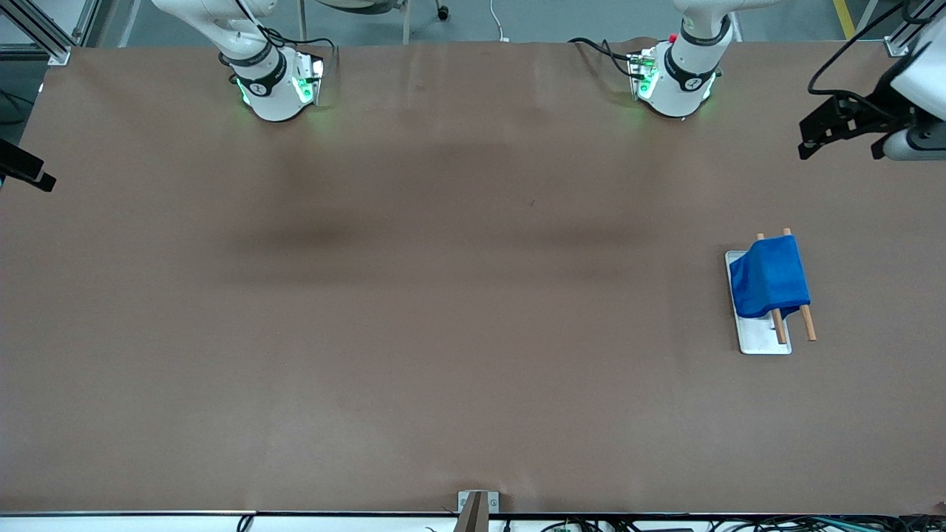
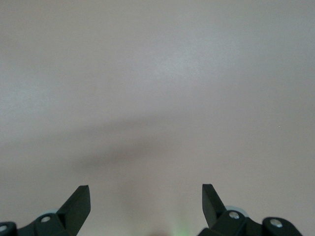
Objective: Right arm passes towel to left arm to hang
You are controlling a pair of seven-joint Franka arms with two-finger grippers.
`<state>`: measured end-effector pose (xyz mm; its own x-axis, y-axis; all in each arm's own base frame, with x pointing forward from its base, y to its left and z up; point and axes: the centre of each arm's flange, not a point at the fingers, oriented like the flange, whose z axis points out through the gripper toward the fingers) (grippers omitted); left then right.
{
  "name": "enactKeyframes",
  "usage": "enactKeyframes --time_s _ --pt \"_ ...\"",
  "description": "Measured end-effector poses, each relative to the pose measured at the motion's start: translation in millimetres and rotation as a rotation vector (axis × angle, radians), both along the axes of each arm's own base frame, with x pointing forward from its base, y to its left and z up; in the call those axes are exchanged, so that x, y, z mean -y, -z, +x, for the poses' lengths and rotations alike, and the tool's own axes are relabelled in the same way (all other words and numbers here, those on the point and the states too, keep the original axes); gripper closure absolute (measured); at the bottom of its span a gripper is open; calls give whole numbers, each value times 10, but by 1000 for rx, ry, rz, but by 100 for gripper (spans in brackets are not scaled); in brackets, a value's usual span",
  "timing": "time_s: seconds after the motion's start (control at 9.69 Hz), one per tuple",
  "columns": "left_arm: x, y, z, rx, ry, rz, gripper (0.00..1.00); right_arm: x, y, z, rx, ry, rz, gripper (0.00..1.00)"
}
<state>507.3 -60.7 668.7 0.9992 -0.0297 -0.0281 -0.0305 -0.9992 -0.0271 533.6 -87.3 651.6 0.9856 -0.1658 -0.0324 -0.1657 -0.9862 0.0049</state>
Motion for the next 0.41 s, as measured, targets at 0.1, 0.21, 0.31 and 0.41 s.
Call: enactKeyframes --time_s 0.1,0.21,0.31,0.41 --pt "5 -7 -22 2 2 -1 0 3 0 0 0 1 0 0" --pt "0 -9 -24 3 1 -1 0 4 0 -1 0 1 0 0" --pt "-15 -9 -18 6 -2 -2 0 4 0 -1 0 1 0 0" --pt "-29 -23 -7 13 -3 -3 0 2 0 0 0 0 0 0"
